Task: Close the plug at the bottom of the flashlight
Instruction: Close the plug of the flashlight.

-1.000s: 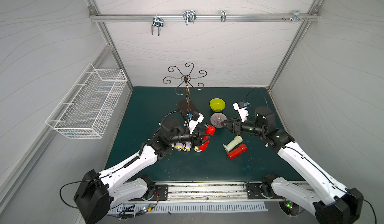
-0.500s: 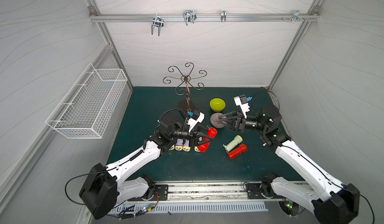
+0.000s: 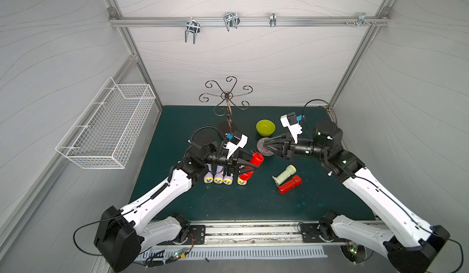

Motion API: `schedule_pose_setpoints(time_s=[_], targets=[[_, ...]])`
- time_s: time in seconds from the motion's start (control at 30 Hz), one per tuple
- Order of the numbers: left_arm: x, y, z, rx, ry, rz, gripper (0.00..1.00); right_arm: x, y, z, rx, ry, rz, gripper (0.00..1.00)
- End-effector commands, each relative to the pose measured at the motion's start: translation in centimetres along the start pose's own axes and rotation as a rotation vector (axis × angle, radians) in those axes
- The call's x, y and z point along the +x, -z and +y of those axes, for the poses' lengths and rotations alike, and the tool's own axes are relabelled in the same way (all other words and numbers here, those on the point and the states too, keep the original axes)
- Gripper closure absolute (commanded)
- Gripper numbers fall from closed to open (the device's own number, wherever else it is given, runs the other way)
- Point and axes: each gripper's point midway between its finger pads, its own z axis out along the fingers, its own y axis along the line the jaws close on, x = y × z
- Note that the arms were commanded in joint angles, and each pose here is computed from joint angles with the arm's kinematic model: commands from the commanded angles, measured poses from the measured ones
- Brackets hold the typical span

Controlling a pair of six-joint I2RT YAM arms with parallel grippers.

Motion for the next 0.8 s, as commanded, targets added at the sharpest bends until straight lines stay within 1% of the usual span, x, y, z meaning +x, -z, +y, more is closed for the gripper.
schedule_pose_setpoints(time_s=[0.0,0.03,0.13,0.2,0.27,0.33,0.43,0.6,0.7,0.77], targets=[[-2.3,1.4,1.7,-0.14,-0.128,-0.036,1.0,2.5,-0.2,-1.9,0.113,0.007,0.091,0.73],[-2.5,1.7,2.4,-0.197,-0.166,-0.037,1.0,2.6,-0.2,-2.0,0.119,0.009,0.089,0.73],[-2.3,2.0,3.2,-0.26,-0.336,-0.036,1.0,2.9,0.1,-2.5,0.152,0.018,0.085,0.73],[-2.1,2.1,3.7,-0.283,-0.426,-0.015,1.0,2.9,0.3,-2.7,0.168,0.028,0.081,0.73],[-1.6,1.9,3.9,-0.276,-0.489,0.039,1.0,2.6,0.4,-2.9,0.186,0.028,0.074,0.73],[-1.2,1.8,4.3,-0.269,-0.509,0.097,1.0,2.1,0.5,-3.1,0.204,0.012,0.069,0.73],[-0.9,1.9,5.2,-0.299,-0.518,0.155,1.0,1.3,0.4,-3.2,0.219,-0.061,0.087,0.69],[-1.2,2.6,6.7,-0.397,-0.591,0.164,1.0,0.0,-1.0,-0.9,0.069,-0.193,0.135,0.57],[-1.3,2.8,6.8,-0.416,-0.637,0.168,1.0,-0.6,-1.5,-0.2,0.017,-0.251,0.142,0.56],[-1.1,2.9,7.0,-0.424,-0.648,0.181,1.0,-0.6,-1.9,-0.3,0.01,-0.29,0.153,0.56]])
